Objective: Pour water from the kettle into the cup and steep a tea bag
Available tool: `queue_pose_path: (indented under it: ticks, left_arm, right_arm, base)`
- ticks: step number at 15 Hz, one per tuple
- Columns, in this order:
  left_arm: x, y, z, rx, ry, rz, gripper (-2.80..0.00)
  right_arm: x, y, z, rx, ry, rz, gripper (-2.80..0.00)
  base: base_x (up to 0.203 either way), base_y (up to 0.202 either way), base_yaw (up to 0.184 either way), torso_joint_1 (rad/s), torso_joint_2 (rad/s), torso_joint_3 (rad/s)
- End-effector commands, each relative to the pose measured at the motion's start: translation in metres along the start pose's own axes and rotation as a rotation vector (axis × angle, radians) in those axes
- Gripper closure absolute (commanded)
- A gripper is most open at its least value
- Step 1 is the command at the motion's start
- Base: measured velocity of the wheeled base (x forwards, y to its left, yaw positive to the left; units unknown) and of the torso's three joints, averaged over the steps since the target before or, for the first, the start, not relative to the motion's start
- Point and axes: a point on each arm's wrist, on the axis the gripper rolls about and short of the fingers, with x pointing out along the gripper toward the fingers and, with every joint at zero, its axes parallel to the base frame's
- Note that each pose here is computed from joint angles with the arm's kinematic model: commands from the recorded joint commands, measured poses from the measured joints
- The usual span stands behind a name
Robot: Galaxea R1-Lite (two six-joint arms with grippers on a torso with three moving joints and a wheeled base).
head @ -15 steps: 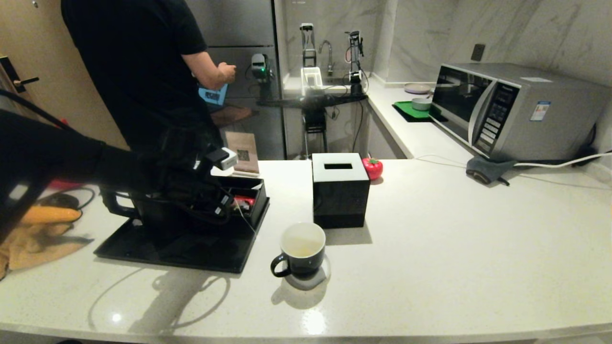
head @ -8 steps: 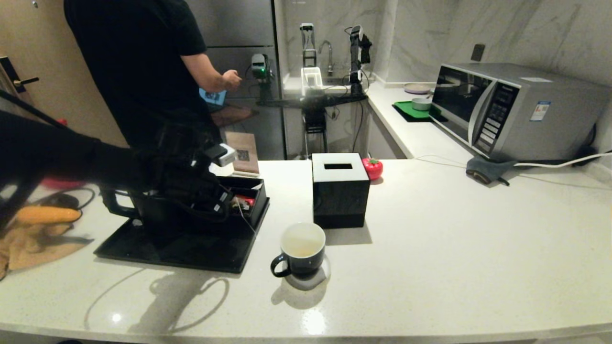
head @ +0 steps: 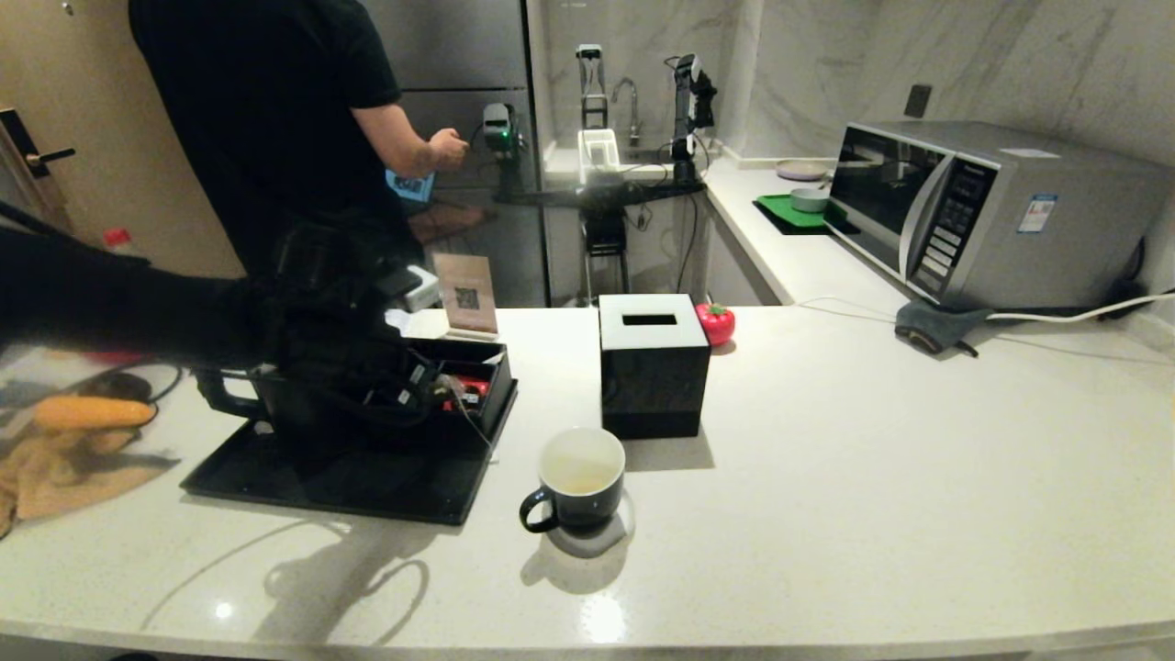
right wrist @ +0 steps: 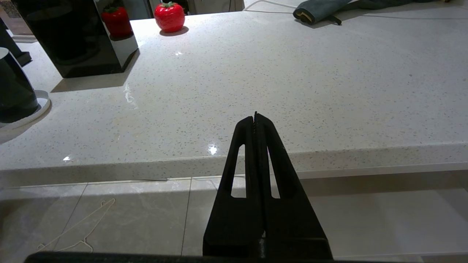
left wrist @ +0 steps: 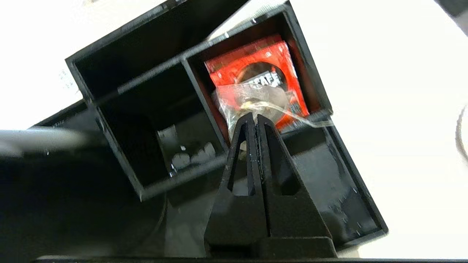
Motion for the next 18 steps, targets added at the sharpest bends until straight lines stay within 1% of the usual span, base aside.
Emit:
queue_pose_path:
  ticks: [1,4,9,16,18]
  left_arm:
    - [-0.016,-0.005,-0.002,0.005,-0.011,0.001,0.0]
    - [-0.022,-0.014,-0.003,0.018,-0.011,-0.016,0.0]
    - [-0.026,-0.027,0.004,0.047,-0.032,-0.041,0.0]
    - [-0.03,-0.031,0.006,0.055,-0.045,-0.044,0.0]
    - [-0.032,-0.035,0.008,0.065,-0.051,-0.053,0.0]
  right_arm:
    - [0.0,0.0,0.0,0.0,0.001,0.001,0.0]
    - [0.0,0.0,0.0,0.0,0.001,0.001,0.0]
    - [0.0,0.0,0.0,0.0,0.001,0.001,0.0]
    - [0.0,0.0,0.0,0.0,0.001,0.001,0.0]
    - [0.0,0.0,0.0,0.0,0.001,0.001,0.0]
  base:
    - [0.0,0.0,0.0,0.0,0.0,0.0]
    - [0.0,0.0,0.0,0.0,0.0,0.0]
    - [0.0,0.0,0.0,0.0,0.0,0.0]
    - [0.0,0.0,0.0,0.0,0.0,0.0]
    - [0.0,0.0,0.0,0.0,0.0,0.0]
